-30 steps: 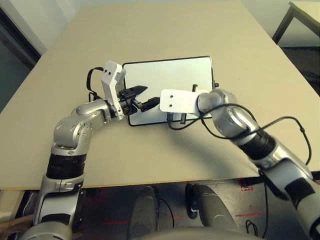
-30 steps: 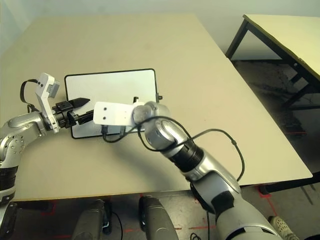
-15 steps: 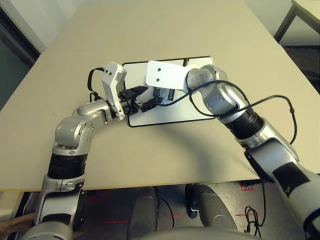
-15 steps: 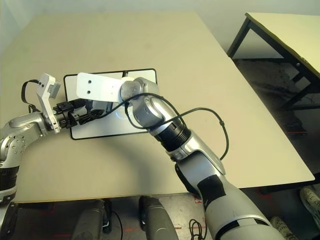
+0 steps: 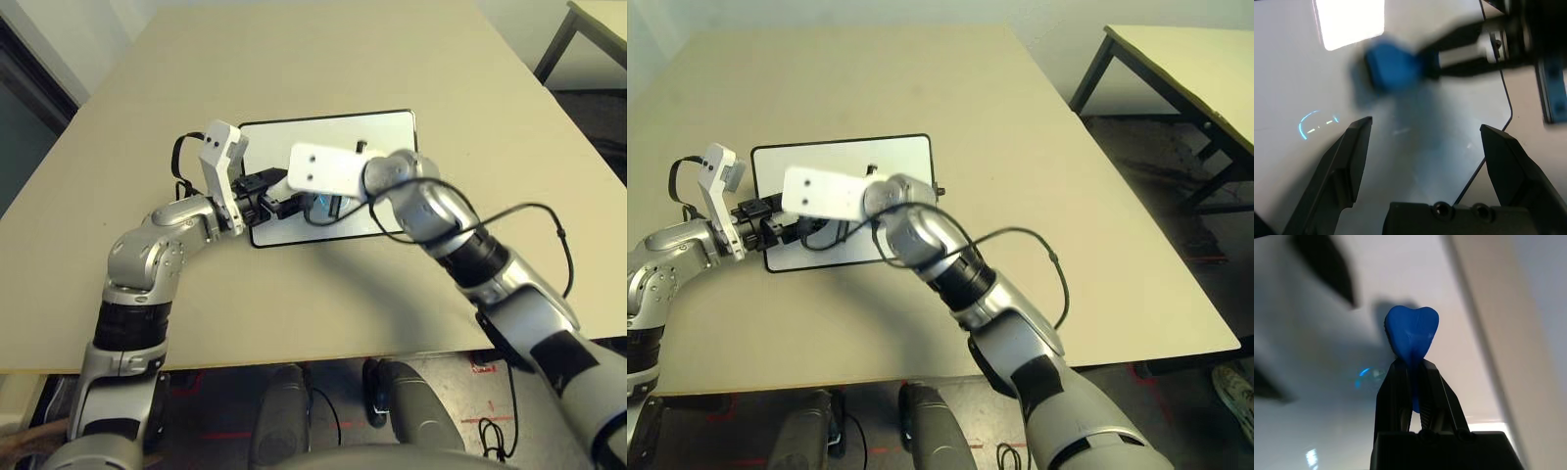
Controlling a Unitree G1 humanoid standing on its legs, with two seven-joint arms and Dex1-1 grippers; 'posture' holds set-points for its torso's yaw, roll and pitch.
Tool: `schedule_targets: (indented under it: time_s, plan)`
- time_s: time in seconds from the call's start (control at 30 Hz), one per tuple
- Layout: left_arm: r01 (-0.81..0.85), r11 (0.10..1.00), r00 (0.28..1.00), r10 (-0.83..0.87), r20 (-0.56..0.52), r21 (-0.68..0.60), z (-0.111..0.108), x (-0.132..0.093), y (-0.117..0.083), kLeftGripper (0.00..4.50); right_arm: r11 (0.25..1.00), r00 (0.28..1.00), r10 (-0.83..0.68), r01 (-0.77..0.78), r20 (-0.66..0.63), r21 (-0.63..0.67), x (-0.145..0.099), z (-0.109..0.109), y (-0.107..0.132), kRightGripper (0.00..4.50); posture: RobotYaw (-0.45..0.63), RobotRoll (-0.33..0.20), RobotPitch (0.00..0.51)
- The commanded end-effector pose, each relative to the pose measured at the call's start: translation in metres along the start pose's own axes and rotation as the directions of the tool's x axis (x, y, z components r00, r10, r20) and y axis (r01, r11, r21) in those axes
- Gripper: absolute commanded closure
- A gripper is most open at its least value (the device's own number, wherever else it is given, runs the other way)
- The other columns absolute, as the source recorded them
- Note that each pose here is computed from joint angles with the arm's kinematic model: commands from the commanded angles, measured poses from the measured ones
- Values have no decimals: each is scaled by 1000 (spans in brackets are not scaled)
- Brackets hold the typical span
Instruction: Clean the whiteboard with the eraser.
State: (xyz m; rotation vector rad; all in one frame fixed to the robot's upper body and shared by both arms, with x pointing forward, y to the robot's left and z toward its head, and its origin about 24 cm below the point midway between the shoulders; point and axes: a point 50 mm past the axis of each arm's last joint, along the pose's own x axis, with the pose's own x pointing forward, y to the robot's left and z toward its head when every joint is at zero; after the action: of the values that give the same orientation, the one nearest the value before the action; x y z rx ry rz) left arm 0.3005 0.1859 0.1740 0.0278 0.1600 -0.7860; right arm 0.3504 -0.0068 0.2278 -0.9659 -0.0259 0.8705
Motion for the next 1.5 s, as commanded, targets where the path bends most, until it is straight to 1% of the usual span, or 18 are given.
schedule_targets:
  time_s: [0.03,0.13,0.2,0.33,0.43,0.53,0.63,0.73,0.8,0.87,0.93,1.03,1.17,1.23,1.4,1.5]
  plan:
    - [11,1000,1000,-11,-8,-2,-3,2,-2,0,1000,999,-17,17,40,13,4,4,-3,4369,-37,0,162]
    - [10,1000,1000,-10,-7,-1,-3,2,-2,0,1000,998,29,-29,48,11,6,2,10,4371,-34,0,161]
    - [10,1000,1000,-10,-7,0,-2,2,-2,0,996,994,93,-94,52,7,6,-1,27,4374,-33,0,160]
    - [10,1000,1000,-10,-6,0,-2,2,-3,0,985,984,172,-173,42,10,1,-8,53,4377,-31,0,158]
    - [10,1000,1000,-10,-6,1,-2,2,-3,0,979,979,201,-202,40,23,-1,-9,62,4383,-32,0,158]
    - [10,1000,1000,-10,-6,1,-2,3,-2,0,981,981,193,-194,35,31,0,-10,61,4384,-33,0,157]
    - [12,1000,1000,-12,-5,2,-2,3,-3,0,992,992,117,-118,36,37,5,-8,41,4384,-35,0,158]
    - [13,1000,1000,-13,-3,1,-2,3,-3,0,999,998,17,-19,62,43,9,0,14,4385,-37,0,158]
    - [13,1000,1000,-13,-2,1,-2,3,-3,0,999,996,-24,20,84,43,11,5,3,4385,-36,0,158]
    - [17,1000,1000,-17,0,-1,-1,3,-4,0,998,994,-40,36,102,42,13,8,0,4387,-34,0,159]
    - [23,1000,1000,-23,-1,-3,-1,3,-4,0,999,994,-37,32,107,42,15,8,1,4396,-31,0,159]
    - [45,999,998,-45,-47,8,-2,-3,-5,0,999,994,27,-32,103,43,18,2,21,4396,-26,0,161]
    - [66,995,990,-56,-133,71,2,-15,-3,0,992,989,116,-120,91,44,15,-7,50,4397,-20,0,164]
    - [74,993,983,-57,-173,96,4,-22,-2,0,988,986,141,-145,86,46,13,-9,58,4399,-16,0,167]
    - [95,988,970,-64,-237,121,9,-35,0,0,985,985,157,-161,75,54,10,-12,62,4403,-9,0,168]
    - [104,985,967,-68,-244,138,14,-38,-2,0,985,985,156,-160,74,57,10,-12,62,4403,-5,0,168]
